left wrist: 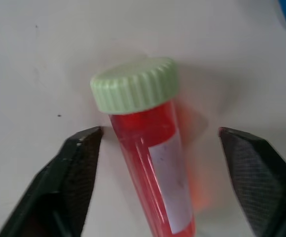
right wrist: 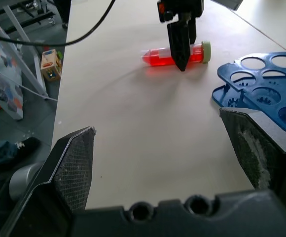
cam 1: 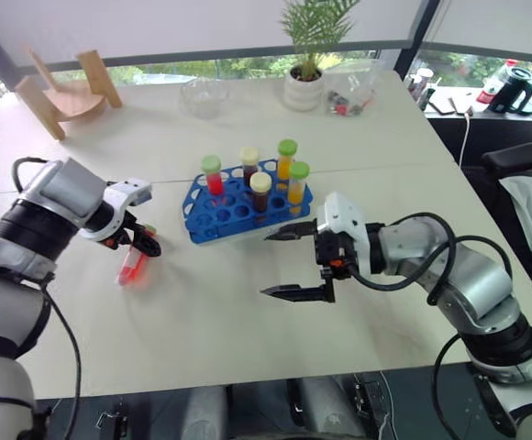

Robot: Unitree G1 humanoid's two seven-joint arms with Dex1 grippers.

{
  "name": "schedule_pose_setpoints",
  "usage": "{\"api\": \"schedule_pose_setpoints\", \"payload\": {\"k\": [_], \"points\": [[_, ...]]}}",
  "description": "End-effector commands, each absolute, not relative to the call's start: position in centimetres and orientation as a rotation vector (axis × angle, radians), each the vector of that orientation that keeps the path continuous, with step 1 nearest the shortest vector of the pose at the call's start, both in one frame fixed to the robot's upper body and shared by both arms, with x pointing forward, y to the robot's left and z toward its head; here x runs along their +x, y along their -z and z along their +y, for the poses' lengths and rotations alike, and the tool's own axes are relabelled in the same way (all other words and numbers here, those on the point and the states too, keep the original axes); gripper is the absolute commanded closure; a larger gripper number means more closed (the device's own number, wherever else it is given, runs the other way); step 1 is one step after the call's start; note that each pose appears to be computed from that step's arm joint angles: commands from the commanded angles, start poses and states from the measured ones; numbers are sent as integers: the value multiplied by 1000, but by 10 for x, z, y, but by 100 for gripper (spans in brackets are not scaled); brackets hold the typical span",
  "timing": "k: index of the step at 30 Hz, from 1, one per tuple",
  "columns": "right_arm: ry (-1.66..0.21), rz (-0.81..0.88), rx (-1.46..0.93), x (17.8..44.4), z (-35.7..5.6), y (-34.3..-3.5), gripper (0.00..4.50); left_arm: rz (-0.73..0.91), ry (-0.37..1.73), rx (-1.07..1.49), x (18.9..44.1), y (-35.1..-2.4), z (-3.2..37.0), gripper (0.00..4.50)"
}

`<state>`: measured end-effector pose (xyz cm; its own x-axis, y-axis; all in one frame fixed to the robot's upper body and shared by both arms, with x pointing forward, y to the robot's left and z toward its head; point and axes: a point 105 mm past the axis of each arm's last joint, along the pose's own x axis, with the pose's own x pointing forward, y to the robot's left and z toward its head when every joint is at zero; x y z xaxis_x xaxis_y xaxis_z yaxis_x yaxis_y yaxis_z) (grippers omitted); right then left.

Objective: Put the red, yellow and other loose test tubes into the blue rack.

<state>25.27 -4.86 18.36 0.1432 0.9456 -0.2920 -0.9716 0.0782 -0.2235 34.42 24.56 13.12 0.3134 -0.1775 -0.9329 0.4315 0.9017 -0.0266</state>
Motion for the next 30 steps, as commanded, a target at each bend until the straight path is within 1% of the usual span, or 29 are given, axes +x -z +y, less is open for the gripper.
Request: {"api": "schedule_pose_setpoints", "payload": {"k": [1,2,3,4,6,7,9,10,12,13,14,15,16,18,20,22,26,27,30], "points": [[-1410,10,-425,253,-50,-197,0,1150,445,260,351,-124,233,240],[-1407,11,-422,253,-51,-197,0,1147,448,263,351,-123,231,284],[-1401,12,-419,253,-52,-197,0,1141,455,257,352,-123,229,340],[-1396,14,-416,253,-53,-197,0,1138,460,253,352,-123,228,366],[-1388,22,-413,253,-56,-196,0,1098,477,259,353,-128,229,367],[-1381,28,-413,253,-59,-196,0,1022,480,266,360,-136,232,367],[-1357,40,-410,254,-67,-195,0,750,512,303,379,-167,237,367],[-1339,47,-409,255,-72,-194,0,626,588,291,379,-183,237,367],[-1304,63,-400,258,-80,-192,0,501,710,202,367,-204,236,367],[-1275,77,-392,262,-85,-190,0,339,730,198,369,-222,233,367],[-1249,93,-380,265,-90,-189,0,203,762,134,366,-241,228,367],[-1225,109,-360,269,-95,-188,0,98,822,18,359,-258,220,367],[-1203,121,-342,271,-100,-187,0,-16,832,-71,356,-275,216,367],[-1181,137,-326,273,-107,-186,0,-128,814,-160,356,-290,209,367],[-1178,177,-312,274,-115,-182,0,-218,797,-58,354,-281,187,367],[-1166,192,-303,278,-118,-180,0,-260,792,-9,352,-266,164,367],[-1205,220,-302,275,-118,-177,0,-268,783,-58,354,-239,135,367],[-1217,231,-305,274,-119,-176,0,-265,787,-35,354,-233,128,367],[-1219,244,-317,273,-122,-177,0,-269,793,-49,356,-223,120,367]]}}
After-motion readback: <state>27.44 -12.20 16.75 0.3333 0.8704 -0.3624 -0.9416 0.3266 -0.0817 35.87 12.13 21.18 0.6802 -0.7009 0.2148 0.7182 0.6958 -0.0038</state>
